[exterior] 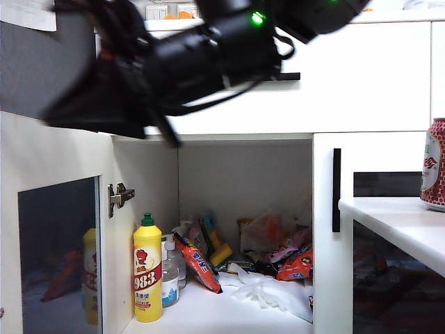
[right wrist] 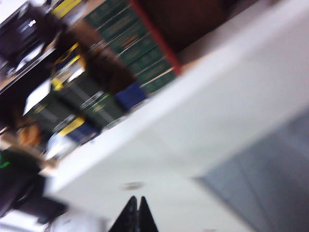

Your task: Open the left door of the white cabinet, pick up a can of beverage from the table on the right, place it inside the cabinet, and finally close the cabinet door.

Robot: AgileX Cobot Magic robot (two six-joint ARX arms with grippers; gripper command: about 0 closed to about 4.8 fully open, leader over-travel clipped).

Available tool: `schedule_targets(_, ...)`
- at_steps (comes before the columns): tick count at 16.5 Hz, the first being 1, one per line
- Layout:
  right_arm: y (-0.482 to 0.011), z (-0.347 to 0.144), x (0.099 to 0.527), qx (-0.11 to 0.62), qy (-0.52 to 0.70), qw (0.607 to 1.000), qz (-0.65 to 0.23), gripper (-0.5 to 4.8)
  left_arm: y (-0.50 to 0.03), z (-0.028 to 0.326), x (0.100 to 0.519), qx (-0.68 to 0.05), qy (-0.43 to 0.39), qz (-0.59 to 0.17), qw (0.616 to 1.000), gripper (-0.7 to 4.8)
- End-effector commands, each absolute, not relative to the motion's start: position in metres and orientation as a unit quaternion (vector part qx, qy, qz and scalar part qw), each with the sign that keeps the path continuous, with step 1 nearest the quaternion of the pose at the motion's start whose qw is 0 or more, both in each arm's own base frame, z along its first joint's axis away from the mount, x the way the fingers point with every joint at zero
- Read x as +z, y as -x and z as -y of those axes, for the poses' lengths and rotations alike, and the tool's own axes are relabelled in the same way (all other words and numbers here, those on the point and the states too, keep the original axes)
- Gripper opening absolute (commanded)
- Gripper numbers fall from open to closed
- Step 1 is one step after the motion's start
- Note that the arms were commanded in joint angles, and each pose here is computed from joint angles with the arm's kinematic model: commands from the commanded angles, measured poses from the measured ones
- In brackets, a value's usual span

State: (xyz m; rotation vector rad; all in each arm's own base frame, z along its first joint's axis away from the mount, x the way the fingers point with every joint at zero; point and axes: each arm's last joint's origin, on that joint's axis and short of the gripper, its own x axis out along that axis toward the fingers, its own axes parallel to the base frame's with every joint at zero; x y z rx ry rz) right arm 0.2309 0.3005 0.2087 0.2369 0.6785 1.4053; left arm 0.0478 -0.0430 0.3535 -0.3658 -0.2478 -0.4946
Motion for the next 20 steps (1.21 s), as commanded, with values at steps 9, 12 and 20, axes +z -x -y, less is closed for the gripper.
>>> schedule_targets(9,-0.147,-0.058,0.415,0.169,0.000,0.985,0.032,0.56,-0.049,0.044,0.351,-0.243,0.166,0.108,0.950,-0.05)
schedule_targets(12,-0.108,-0.034,0.396,0.094,0.018,0.995,-0.041,2.07,-0.051,0.048,0.350,-0.244,0.167,0.109,0.949,-0.05)
schedule_targets(20,-0.143,-0.040,0.267,-0.021,-0.018,0.999,-0.019,4.79,-0.083,0.095,0.326,-0.293,0.089,0.014,0.952,-0.05)
